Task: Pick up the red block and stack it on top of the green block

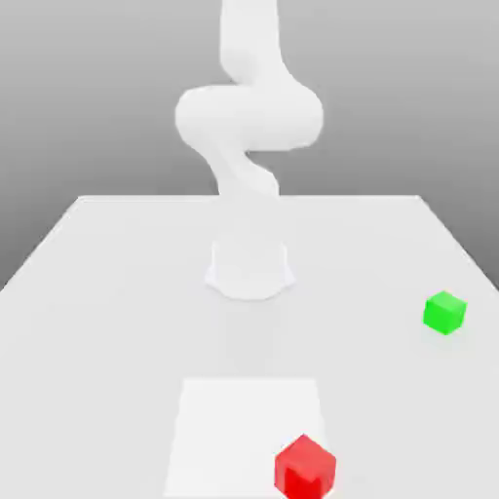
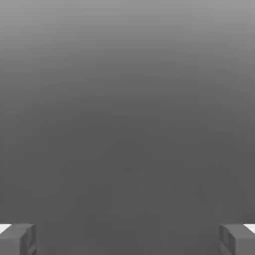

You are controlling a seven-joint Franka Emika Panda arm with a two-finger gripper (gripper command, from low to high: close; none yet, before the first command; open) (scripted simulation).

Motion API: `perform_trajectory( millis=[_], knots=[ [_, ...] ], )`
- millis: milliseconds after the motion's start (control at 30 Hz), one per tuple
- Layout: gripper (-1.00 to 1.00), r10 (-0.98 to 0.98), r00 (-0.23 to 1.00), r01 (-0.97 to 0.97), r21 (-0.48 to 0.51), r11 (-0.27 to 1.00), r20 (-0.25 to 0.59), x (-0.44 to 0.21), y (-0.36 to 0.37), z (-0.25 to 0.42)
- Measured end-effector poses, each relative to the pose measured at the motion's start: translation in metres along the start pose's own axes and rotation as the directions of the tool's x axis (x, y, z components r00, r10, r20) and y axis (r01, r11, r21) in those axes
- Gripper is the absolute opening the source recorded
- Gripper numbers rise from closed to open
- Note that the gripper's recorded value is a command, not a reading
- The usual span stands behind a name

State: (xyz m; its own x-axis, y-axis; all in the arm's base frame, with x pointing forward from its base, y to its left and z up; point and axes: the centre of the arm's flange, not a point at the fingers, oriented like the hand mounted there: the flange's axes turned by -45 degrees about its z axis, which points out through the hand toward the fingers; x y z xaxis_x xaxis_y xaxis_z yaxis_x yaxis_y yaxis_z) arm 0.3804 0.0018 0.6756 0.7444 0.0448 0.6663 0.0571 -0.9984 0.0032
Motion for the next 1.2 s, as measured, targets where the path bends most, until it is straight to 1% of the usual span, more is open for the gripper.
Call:
perform_trajectory(
  millis=[267,533,833,900,1000,1033,1200],
  knots=[
    [0.00,-0.202,0.957,0.178,0.126,0.976,0.208,-0.024,-0.015,0.157],
    [0.00,-0.407,0.835,0.329,0.259,0.908,0.370,-0.093,-0.039,0.292],
    [0.00,-0.620,0.609,0.465,0.410,0.785,0.495,-0.210,-0.057,0.408],
    [0.00,-0.639,0.580,0.477,0.426,0.769,0.504,-0.232,-0.058,0.428],
    [0.00,-0.645,0.572,0.480,0.431,0.764,0.507,-0.260,-0.058,0.458],
    [-1.00,-0.645,0.572,0.480,0.431,0.764,0.507,-0.267,-0.058,0.465],
    [-1.00,-0.645,0.571,0.479,0.432,0.764,0.508,-0.268,-0.058,0.465]
  ],
)
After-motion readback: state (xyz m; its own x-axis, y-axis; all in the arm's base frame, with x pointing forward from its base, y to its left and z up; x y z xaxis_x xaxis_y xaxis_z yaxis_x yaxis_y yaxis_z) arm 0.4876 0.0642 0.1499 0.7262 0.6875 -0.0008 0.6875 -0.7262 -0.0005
